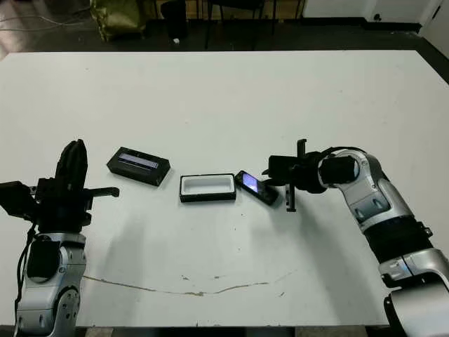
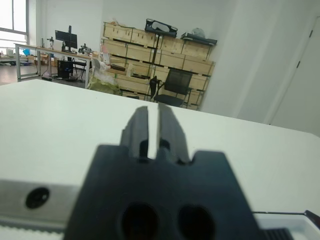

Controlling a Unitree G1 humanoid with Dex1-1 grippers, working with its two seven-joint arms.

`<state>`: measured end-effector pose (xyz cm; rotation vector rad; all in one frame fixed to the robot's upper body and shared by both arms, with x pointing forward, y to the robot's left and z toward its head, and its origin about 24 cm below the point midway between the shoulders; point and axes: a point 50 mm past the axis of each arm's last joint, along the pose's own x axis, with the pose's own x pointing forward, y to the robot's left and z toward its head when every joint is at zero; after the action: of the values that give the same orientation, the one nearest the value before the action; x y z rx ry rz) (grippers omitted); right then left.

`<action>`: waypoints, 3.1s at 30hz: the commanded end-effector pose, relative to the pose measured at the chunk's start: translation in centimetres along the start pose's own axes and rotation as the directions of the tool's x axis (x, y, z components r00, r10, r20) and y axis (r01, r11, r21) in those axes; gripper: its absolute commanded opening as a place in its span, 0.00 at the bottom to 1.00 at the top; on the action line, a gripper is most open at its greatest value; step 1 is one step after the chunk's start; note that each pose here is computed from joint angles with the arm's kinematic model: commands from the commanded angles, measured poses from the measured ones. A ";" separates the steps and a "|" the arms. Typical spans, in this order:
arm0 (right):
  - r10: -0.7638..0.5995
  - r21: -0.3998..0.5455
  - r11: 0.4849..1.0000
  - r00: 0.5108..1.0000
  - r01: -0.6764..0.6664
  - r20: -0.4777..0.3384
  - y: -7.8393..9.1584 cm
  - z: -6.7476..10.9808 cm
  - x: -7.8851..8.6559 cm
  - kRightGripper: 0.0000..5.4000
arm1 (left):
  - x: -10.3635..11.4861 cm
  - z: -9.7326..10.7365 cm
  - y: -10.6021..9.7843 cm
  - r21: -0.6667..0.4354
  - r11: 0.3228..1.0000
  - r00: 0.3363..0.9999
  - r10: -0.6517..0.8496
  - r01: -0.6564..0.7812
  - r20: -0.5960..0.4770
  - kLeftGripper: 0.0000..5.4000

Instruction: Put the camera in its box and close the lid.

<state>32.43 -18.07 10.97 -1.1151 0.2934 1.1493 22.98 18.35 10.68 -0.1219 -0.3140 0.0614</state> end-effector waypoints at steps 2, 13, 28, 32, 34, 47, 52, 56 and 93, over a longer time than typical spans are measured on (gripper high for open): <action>0.014 0.042 0.999 0.999 -0.013 -0.031 0.7 -0.9 -0.3 0.00 | -0.5 -0.5 0.3 0.004 1.000 0.999 0.011 -0.011 -0.034 0.00; -0.256 -0.047 0.967 0.955 0.251 -0.148 -1.0 -1.7 -2.2 0.00 | -0.6 -0.5 0.3 0.001 1.000 0.999 0.018 -0.018 -0.037 0.00; -0.464 0.300 0.864 0.871 0.404 0.162 -0.6 0.4 -5.9 0.00 | -0.5 -0.5 0.1 0.004 1.000 0.999 0.019 -0.019 -0.044 0.00; -0.448 0.390 0.847 0.879 0.361 0.160 1.0 0.6 -5.9 0.00 | -0.5 -0.5 0.2 0.013 1.000 0.999 0.019 -0.018 -0.041 0.00; -0.448 0.395 0.845 0.881 0.361 0.151 1.8 0.6 -5.7 0.00 | -0.5 -0.5 0.2 0.015 1.000 0.999 0.019 -0.018 -0.040 0.00; -0.502 0.454 0.775 0.865 0.439 0.021 4.5 0.6 -5.4 0.15 | -0.6 -0.6 0.3 -0.001 1.000 0.999 0.010 -0.010 -0.049 0.00; -0.509 0.516 0.745 0.860 0.423 0.030 5.2 0.5 -5.0 0.36 | -0.7 -0.5 0.4 0.009 1.000 0.999 0.016 -0.016 -0.049 0.00; -0.478 0.545 0.750 0.877 0.375 0.053 5.5 0.6 -4.6 0.53 | -0.7 -0.6 0.5 0.011 1.000 0.999 0.016 -0.016 -0.048 0.00; -0.333 0.715 0.668 0.942 0.206 0.039 7.5 -0.5 -1.7 0.99 | -0.7 -0.5 0.4 0.012 1.000 0.998 0.010 -0.009 -0.058 0.00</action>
<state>25.86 -19.56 8.48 -0.3757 0.3392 0.7345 22.62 18.46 10.44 -0.1217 -0.2871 0.0627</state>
